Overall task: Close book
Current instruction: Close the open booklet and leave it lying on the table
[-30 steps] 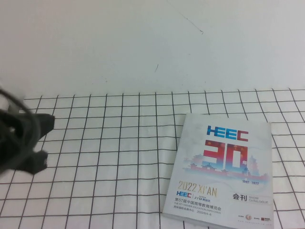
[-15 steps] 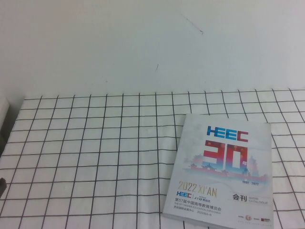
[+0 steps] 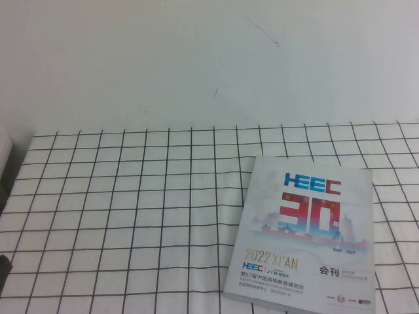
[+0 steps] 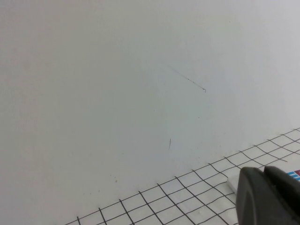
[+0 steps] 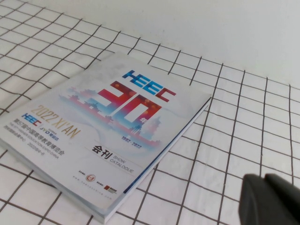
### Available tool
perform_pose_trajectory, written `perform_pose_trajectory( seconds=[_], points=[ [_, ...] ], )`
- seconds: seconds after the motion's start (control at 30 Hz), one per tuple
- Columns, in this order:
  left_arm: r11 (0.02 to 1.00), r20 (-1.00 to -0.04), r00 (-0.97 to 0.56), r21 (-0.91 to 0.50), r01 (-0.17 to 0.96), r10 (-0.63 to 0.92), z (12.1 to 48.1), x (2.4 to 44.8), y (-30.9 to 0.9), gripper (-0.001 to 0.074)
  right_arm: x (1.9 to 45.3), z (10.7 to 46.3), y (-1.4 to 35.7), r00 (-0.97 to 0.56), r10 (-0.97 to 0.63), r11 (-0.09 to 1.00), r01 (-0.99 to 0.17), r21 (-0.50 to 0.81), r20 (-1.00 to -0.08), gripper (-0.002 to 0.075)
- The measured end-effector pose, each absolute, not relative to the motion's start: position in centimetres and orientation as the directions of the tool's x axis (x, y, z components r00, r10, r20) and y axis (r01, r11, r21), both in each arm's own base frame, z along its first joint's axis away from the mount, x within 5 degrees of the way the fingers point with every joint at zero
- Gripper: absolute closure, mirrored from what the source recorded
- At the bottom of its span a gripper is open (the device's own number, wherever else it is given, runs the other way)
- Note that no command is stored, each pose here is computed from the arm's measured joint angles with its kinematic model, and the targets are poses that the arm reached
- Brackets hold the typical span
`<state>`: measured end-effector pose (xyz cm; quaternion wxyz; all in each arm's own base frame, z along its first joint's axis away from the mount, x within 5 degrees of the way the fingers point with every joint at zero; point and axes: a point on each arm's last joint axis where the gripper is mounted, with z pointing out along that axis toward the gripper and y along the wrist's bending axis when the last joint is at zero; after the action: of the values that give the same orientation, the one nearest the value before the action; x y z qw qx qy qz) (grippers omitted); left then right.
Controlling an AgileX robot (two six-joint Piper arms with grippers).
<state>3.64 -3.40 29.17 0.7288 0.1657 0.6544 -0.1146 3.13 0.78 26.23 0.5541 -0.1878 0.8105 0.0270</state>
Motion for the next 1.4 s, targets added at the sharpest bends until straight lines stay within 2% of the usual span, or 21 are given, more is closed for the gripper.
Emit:
perform_pose_trajectory(
  seconds=[0.27, 0.4, 0.6, 0.7, 0.73, 0.83, 0.9, 1.03, 1.13, 1.27, 1.4],
  points=[
    [0.917, -0.992, 0.118, 0.090, 0.388, 0.048, 29.2, 3.6, -3.4, 0.0739, 3.1, 26.2, 0.8, -0.318, -0.273, 0.928, -0.336, -0.161, -0.908, 0.0729],
    [0.894, -0.990, 0.138, 0.096, 0.438, 0.039, 29.2, 3.1, -3.6, 0.0739, 3.1, 26.2, 0.8, -0.318, -0.272, 0.928, -0.336, -0.160, -0.908, 0.0729],
    [0.876, -0.989, 0.147, 0.098, 0.472, 0.031, 27.5, 2.6, -3.6, 0.0739, 3.1, 26.2, 0.8, -0.318, -0.272, 0.928, -0.336, -0.160, -0.908, 0.0729],
    [0.894, -0.976, 0.146, 0.206, 0.399, 0.160, 26.6, 3.0, -3.3, 0.0739, 3.1, 26.2, 0.8, -0.318, -0.272, 0.928, -0.336, -0.160, -0.908, 0.0729],
    [0.891, -0.957, 0.135, 0.288, 0.351, 0.256, 26.3, 3.2, -3.0, 0.0739, 3.1, 26.2, 0.8, -0.319, -0.273, 0.928, -0.336, -0.160, -0.908, 0.0729],
    [0.876, -0.911, 0.056, 0.410, 0.255, 0.410, 25.2, 3.6, -2.2, 0.0739, 3.1, 26.2, 0.8, -0.319, -0.272, 0.928, -0.337, -0.159, -0.908, 0.0729],
    [0.901, -0.918, -0.022, 0.384, 0.203, 0.396, 24.1, 4.0, -1.6, 0.0739, 3.1, 26.2, 0.8, -0.319, -0.272, 0.928, -0.337, -0.159, -0.908, 0.0729],
    [0.983, -0.978, -0.123, 0.158, 0.094, 0.169, 21.3, 4.9, -0.7, 0.0739, 3.1, 26.2, 0.8, -0.319, -0.272, 0.928, -0.337, -0.159, -0.908, 0.0729],
    [0.998, -0.983, -0.181, 0.028, 0.050, 0.037, 19.0, 5.3, -0.4, 0.0739, 3.1, 26.2, 0.8, -0.319, -0.272, 0.928, -0.337, -0.159, -0.908, 0.0729],
    [1.000, -0.967, -0.253, 0.008, 0.029, 0.015, 17.6, 5.3, -0.2, 0.0739, 3.1, 26.2, 0.8, -0.319, -0.272, 0.928, -0.337, -0.159, -0.908, 0.0729],
    [1.000, -0.967, -0.256, 0.004, 0.018, 0.008, 17.6, 5.3, -0.1, 0.0739, 3.1, 26.2, 0.8, -0.319, -0.272, 0.928, -0.337, -0.159, -0.908, 0.0729]
  ],
)
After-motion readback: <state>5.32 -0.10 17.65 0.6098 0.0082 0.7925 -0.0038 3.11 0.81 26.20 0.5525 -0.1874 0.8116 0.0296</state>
